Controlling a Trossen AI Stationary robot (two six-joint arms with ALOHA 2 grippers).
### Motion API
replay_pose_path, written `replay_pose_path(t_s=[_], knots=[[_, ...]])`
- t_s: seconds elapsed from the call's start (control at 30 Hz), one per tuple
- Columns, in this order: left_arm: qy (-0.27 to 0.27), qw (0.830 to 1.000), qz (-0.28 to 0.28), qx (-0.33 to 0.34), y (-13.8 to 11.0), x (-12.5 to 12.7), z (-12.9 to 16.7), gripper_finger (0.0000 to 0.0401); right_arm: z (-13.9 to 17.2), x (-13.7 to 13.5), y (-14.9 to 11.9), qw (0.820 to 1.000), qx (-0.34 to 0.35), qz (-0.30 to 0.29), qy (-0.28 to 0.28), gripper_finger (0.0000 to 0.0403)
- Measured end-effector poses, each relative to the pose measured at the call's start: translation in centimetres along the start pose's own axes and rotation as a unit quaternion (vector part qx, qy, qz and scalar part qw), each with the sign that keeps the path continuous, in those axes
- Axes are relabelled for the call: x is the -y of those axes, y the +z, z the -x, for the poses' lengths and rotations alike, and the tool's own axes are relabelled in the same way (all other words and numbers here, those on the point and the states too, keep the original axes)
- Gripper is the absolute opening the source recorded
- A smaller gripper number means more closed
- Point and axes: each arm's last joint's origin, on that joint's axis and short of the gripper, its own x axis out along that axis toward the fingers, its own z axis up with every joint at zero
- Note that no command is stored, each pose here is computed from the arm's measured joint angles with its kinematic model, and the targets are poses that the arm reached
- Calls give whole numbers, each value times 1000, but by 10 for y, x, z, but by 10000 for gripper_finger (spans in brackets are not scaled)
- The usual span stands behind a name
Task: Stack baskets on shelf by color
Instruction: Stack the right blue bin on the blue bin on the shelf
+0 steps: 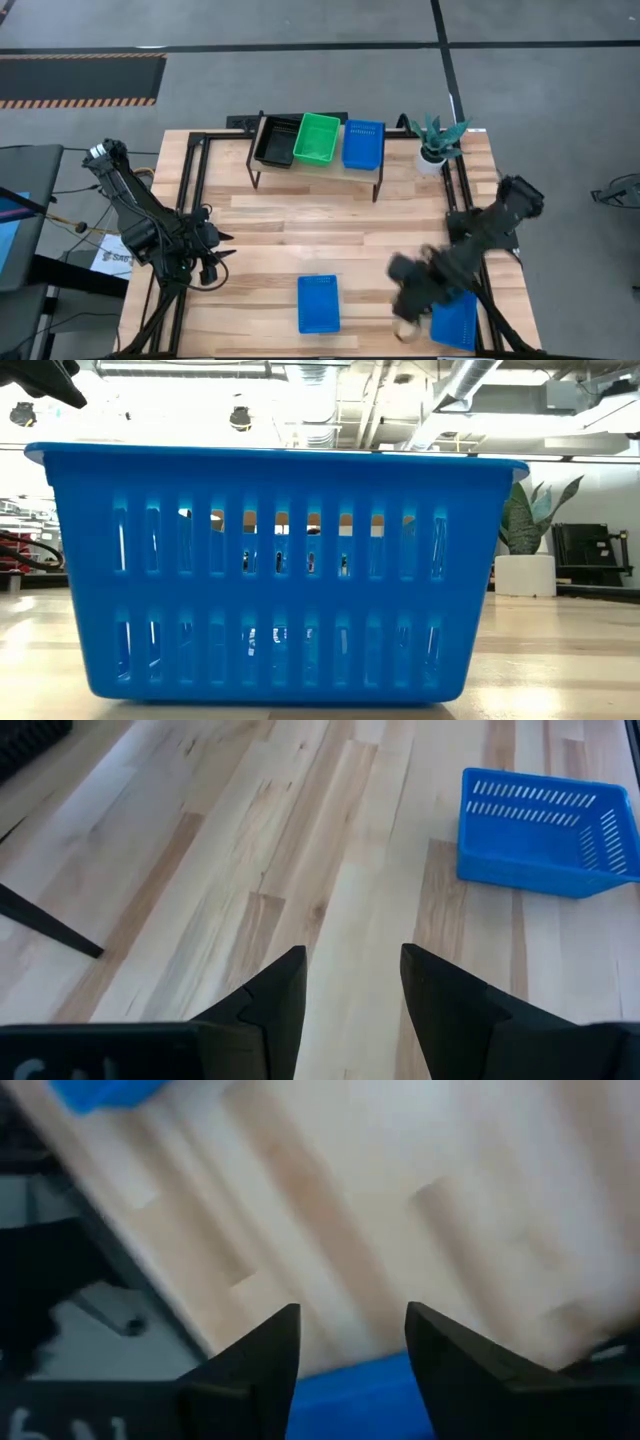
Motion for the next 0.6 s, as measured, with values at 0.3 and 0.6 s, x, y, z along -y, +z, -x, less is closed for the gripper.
replay_pose_path(t_s=[0.3,0.6], knots=[[5,1000,13,11,1,0,0,153,-52,-59,-108,997,-47,-63,8,211],[3,999,39,7,0,0,0,153,-90,-74,-165,990,-112,-71,-52,212]])
